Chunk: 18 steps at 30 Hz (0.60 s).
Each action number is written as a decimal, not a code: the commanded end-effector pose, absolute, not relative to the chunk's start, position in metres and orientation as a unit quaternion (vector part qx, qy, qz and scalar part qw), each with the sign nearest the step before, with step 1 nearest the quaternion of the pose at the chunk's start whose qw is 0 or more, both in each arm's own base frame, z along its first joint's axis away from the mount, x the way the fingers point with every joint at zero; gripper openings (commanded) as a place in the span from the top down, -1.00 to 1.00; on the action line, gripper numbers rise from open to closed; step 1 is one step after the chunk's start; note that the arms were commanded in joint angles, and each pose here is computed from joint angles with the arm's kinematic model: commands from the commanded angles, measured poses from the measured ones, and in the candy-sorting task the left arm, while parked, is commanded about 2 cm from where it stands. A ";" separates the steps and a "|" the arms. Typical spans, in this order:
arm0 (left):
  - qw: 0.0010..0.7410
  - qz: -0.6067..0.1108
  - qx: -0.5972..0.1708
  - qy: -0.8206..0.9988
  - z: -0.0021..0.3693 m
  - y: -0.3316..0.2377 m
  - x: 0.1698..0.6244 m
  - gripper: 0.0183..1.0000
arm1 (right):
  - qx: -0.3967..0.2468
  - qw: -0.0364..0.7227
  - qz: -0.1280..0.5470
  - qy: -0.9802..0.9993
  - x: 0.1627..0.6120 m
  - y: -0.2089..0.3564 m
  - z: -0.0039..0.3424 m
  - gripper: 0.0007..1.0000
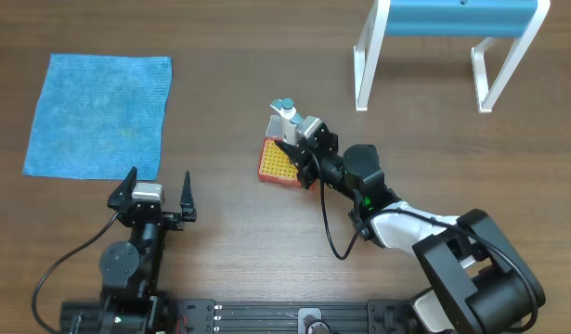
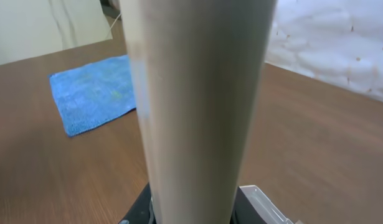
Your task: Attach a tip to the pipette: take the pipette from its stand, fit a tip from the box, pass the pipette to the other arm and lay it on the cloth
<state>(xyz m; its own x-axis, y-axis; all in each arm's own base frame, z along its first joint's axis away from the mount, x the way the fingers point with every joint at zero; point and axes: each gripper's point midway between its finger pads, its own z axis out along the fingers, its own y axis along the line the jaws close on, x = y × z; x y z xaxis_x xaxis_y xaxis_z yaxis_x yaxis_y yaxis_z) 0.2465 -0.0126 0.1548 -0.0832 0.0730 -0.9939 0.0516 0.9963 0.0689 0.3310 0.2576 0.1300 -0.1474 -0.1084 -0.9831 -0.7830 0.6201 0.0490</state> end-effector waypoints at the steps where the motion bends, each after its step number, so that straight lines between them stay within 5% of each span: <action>1: 0.674 0.014 0.048 0.737 0.153 -0.012 0.246 -0.89 | -0.353 0.525 0.255 0.731 0.314 0.246 0.079 0.86; 8: 0.674 0.014 0.048 0.737 0.153 -0.012 0.246 -0.89 | -0.356 0.541 0.260 0.717 0.316 0.251 0.075 0.86; 17: 0.674 0.014 0.048 0.737 0.153 -0.012 0.246 -0.89 | -0.347 0.620 0.259 0.654 0.316 0.246 0.185 0.86; 18: 0.674 0.014 0.048 0.737 0.153 -0.012 0.246 -0.89 | -0.346 0.631 0.259 0.644 0.314 0.245 0.220 0.86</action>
